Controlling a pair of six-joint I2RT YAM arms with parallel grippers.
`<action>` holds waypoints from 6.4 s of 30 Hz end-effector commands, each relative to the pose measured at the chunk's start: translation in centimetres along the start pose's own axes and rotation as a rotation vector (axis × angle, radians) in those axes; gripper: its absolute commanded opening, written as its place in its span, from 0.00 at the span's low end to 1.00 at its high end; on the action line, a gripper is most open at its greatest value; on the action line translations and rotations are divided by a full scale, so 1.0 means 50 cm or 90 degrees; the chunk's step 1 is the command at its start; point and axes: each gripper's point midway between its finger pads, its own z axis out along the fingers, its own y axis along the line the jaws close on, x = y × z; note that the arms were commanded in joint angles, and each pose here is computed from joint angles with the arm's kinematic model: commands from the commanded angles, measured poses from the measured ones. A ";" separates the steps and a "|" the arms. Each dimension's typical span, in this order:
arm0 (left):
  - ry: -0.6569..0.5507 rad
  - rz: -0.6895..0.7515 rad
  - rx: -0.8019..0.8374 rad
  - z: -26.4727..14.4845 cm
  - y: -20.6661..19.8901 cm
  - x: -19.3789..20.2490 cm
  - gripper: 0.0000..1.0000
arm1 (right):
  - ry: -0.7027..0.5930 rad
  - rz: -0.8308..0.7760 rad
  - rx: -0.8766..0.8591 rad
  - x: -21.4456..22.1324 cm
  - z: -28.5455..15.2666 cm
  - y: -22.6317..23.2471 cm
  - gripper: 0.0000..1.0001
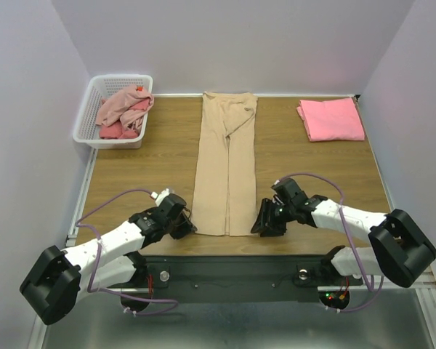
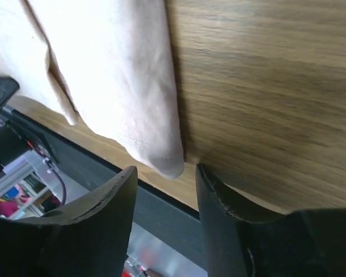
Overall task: Fold and stack the t-shirts
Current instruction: Fold the tshirt
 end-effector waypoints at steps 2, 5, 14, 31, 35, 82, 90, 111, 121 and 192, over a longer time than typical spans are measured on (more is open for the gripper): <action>0.004 0.002 0.007 0.005 0.003 0.006 0.00 | -0.035 0.009 0.035 -0.019 0.017 -0.023 0.50; 0.005 0.001 0.007 0.006 0.005 0.008 0.00 | -0.025 0.014 0.046 -0.016 0.026 -0.031 0.41; 0.040 -0.012 0.028 -0.002 -0.001 0.032 0.00 | -0.013 -0.002 0.018 -0.005 0.017 -0.018 0.01; 0.004 -0.010 0.090 -0.047 -0.098 0.033 0.00 | -0.152 -0.026 0.048 -0.084 -0.052 0.019 0.00; -0.058 -0.002 0.093 -0.056 -0.144 -0.024 0.00 | -0.221 -0.055 0.077 -0.157 -0.070 0.054 0.00; -0.251 0.141 0.000 0.159 -0.367 -0.563 0.00 | -0.438 -0.094 0.190 -0.726 -0.052 0.150 0.00; -0.235 0.147 -0.011 0.196 -0.364 -0.580 0.00 | -0.422 -0.090 0.188 -0.748 -0.025 0.132 0.00; -0.218 0.141 0.013 0.106 -0.321 -0.504 0.98 | -0.331 -0.091 0.126 -0.601 -0.050 0.121 1.00; -0.140 0.108 0.057 0.115 -0.227 -0.334 0.98 | -0.292 -0.070 0.095 -0.451 -0.059 0.064 0.98; -0.265 0.156 0.102 -0.052 -0.382 -0.438 0.00 | -0.442 -0.130 0.021 -0.532 -0.263 0.221 0.00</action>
